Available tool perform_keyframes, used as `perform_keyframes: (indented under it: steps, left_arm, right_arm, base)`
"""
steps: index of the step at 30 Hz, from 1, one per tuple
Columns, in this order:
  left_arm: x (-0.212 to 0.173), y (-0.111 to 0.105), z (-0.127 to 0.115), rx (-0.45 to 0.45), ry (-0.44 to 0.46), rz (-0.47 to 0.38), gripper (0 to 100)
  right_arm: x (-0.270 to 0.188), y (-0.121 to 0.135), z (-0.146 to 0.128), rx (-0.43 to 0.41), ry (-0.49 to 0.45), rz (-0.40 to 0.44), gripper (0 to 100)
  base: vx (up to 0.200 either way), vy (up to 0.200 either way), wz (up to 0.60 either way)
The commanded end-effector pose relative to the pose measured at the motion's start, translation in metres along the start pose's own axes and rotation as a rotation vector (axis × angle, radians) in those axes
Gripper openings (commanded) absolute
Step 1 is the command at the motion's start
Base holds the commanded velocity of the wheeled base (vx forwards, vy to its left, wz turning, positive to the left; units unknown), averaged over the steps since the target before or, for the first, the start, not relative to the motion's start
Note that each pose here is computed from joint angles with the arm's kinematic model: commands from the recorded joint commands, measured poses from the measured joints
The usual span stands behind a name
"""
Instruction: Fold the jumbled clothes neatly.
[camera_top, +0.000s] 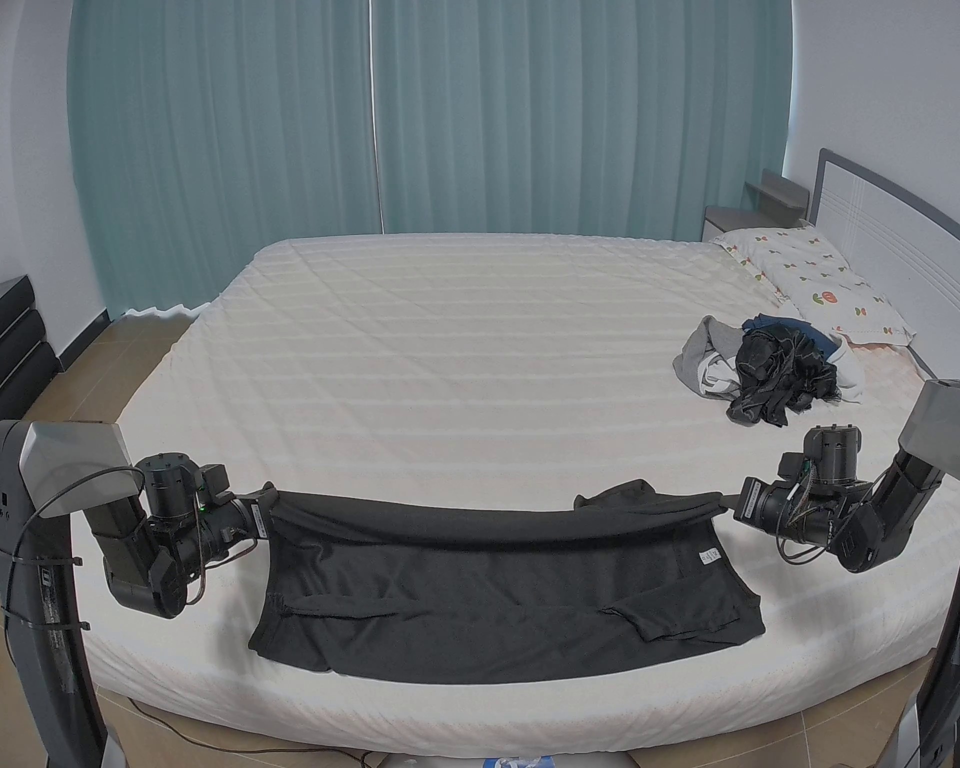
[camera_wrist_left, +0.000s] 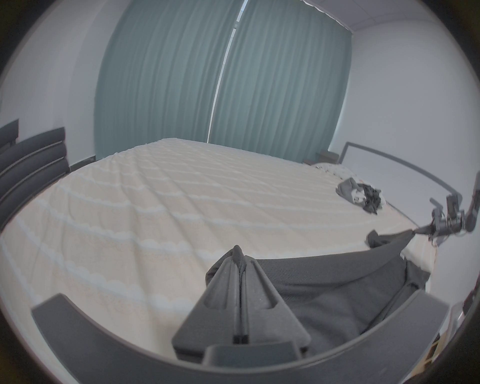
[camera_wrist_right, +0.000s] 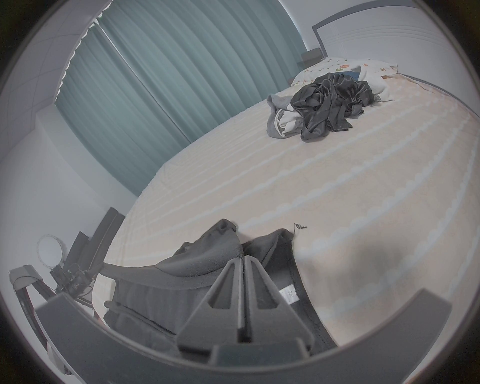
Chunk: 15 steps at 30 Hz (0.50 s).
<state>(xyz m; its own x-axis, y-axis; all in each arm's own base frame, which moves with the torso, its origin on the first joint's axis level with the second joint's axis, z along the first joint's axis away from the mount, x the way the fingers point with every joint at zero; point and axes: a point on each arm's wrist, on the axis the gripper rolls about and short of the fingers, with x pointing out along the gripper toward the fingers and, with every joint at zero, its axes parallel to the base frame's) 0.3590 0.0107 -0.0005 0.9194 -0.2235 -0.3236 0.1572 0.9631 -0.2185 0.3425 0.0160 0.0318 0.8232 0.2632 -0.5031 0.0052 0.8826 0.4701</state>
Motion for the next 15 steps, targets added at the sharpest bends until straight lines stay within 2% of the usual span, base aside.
perform_keyframes:
  steps: [1, 5, 15]
  left_arm:
    - [-0.013, 0.004, -0.011, 0.061, 0.058, -0.006, 0]
    - [-0.015, 0.002, -0.02, 0.133, 0.101, -0.003, 0]
    - [-0.019, -0.005, -0.038, 0.135, 0.169, -0.021, 0]
  right_arm:
    - [-0.006, -0.005, -0.012, -0.016, 0.042, -0.017, 0]
    - [-0.008, -0.01, -0.026, -0.053, 0.097, -0.034, 0]
    - [-0.003, -0.019, -0.053, -0.058, 0.205, -0.044, 0]
  base:
    - [0.0, 0.0, 0.0]
    - [0.0, 0.0, 0.0]
    - [0.0, 0.0, 0.0]
